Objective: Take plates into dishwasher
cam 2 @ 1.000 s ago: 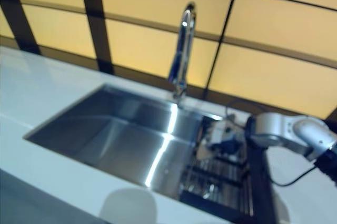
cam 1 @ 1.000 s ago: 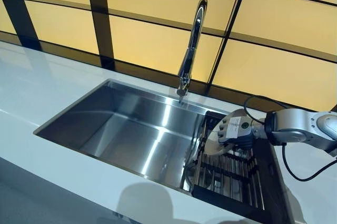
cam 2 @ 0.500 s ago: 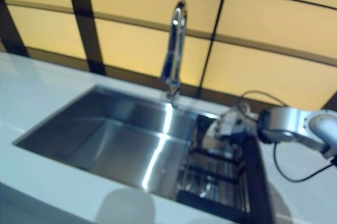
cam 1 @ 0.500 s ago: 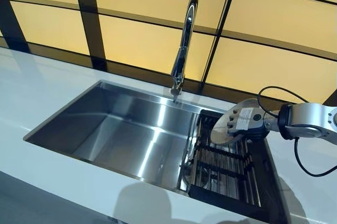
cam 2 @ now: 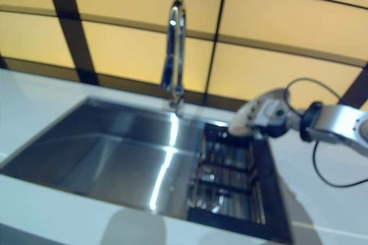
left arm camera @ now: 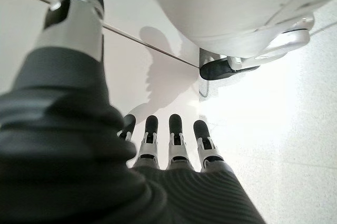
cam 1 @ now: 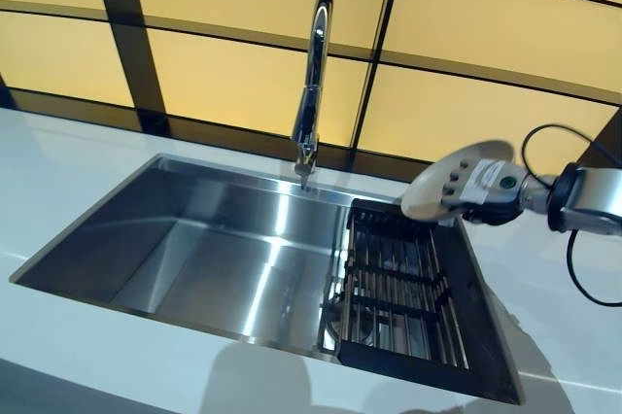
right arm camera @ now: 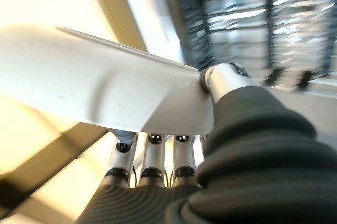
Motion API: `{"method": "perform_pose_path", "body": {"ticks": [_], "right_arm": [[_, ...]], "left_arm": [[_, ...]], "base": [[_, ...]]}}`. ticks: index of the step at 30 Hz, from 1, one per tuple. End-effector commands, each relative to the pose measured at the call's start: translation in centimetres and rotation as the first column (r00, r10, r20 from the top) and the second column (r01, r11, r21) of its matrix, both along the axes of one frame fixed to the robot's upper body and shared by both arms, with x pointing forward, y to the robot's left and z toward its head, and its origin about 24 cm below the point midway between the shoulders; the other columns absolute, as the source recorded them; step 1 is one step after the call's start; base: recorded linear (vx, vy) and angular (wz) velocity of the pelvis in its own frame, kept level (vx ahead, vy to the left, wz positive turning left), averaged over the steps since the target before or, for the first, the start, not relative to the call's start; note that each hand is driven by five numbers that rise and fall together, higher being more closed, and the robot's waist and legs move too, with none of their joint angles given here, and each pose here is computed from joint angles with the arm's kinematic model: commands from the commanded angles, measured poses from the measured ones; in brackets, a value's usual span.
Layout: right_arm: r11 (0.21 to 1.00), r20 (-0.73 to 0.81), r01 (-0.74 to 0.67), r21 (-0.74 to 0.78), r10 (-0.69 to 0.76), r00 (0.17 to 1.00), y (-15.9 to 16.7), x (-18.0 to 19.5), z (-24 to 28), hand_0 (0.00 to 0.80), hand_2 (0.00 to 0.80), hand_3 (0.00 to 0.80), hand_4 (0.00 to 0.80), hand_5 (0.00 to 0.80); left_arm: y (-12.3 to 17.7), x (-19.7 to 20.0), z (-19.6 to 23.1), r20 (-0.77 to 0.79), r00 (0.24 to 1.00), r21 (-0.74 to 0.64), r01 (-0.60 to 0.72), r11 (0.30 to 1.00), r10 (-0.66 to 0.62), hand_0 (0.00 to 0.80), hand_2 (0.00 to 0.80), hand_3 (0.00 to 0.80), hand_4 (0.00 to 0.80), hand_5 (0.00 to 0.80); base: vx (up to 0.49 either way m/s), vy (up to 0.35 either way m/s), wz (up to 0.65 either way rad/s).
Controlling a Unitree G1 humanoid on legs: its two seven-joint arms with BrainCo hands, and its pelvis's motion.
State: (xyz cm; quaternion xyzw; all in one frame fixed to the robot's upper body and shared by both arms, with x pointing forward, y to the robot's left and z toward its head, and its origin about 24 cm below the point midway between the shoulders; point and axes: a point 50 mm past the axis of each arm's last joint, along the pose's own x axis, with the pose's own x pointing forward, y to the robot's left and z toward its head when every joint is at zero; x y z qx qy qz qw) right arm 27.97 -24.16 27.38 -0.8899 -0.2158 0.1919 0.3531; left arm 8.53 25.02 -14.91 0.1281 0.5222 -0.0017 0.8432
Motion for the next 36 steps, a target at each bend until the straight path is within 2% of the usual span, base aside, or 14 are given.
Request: {"method": "perform_pose_path", "body": {"ticks": [1,6,21,23,26,28,29,30,32,33,36], "right_arm": [[0.983,0.202,0.061,0.172,-0.096,0.975,-2.3,-0.2,4.1,0.800,0.800,0.800,0.800,0.800],[0.938,0.313,0.023,0.345,-0.138,0.940,-3.7,-0.6,5.8,0.800,0.800,0.800,0.800,0.800],[0.804,0.491,-0.127,0.581,-0.221,0.843,-5.6,-1.6,8.3,0.800,0.800,0.800,0.800,0.800],[0.732,0.495,-0.177,0.657,-0.242,0.834,-5.7,-1.8,8.7,0.800,0.800,0.800,0.800,0.800],[0.682,0.486,-0.196,0.704,-0.262,0.834,-6.0,-1.7,8.5,0.800,0.800,0.800,0.800,0.800],[0.596,0.465,-0.225,0.770,-0.285,0.838,-6.4,-1.7,8.5,0.800,0.800,0.800,0.800,0.800],[0.586,0.461,-0.227,0.778,-0.288,0.839,-6.5,-1.7,8.4,0.800,0.800,0.800,0.800,0.800],[0.515,0.440,-0.246,0.821,-0.297,0.847,-6.7,-1.7,8.2,0.800,0.800,0.800,0.800,0.800],[0.457,0.417,-0.252,0.853,-0.307,0.856,-6.9,-1.6,8.0,0.800,0.800,0.800,0.800,0.800],[0.381,0.388,-0.260,0.887,-0.309,0.869,-7.0,-1.6,7.8,0.800,0.800,0.800,0.800,0.800],[0.259,0.338,-0.265,0.929,-0.300,0.892,-7.3,-1.6,7.0,0.800,0.800,0.800,0.800,0.800]], "left_arm": [[1.7,2.0,1.2,0.083,0.996,0.038,0.013,0.999,-0.016,0.000,0.000,0.000,0.000,0.000],[2.1,2.5,1.5,0.095,0.995,0.043,0.012,0.999,-0.016,0.000,0.000,0.000,0.000,0.000],[2.3,3.1,1.7,0.089,0.995,0.053,0.038,0.998,-0.043,0.000,0.000,0.000,0.000,0.000],[2.4,3.1,1.7,0.089,0.995,0.052,0.037,0.998,-0.042,0.000,0.000,0.000,0.000,0.000],[2.2,3.0,1.6,0.092,0.995,0.046,0.034,0.998,-0.038,0.000,0.000,0.000,0.000,0.000],[1.9,3.3,1.6,0.097,0.995,0.039,0.034,0.999,-0.038,0.000,0.000,0.000,0.000,0.000],[1.8,3.3,1.6,0.098,0.995,0.037,0.033,0.999,-0.037,0.000,0.000,0.000,0.000,0.000],[1.6,3.4,1.5,0.100,0.994,0.033,0.033,0.999,-0.036,0.000,0.000,0.000,0.000,0.000],[1.6,3.4,1.5,0.099,0.994,0.031,0.032,0.999,-0.035,0.000,0.000,0.000,0.000,0.000],[1.6,3.4,1.5,0.096,0.995,0.029,0.031,0.999,-0.034,0.000,0.000,0.000,0.000,0.000],[1.6,3.2,1.4,0.088,0.996,0.027,0.027,0.999,-0.029,0.000,0.000,0.000,0.000,0.000]], "base": [[-0.066,0.050,-0.15],[-0.079,0.058,-0.09],[-0.059,0.037,-0.09],[-0.045,0.038,-0.08],[-0.021,0.041,-0.09],[-0.017,0.043,-0.13],[-0.024,0.044,-0.09],[-0.015,0.033,-0.05],[0.000,0.000,0.00],[0.000,0.000,0.00],[0.001,0.017,-0.04]]}}
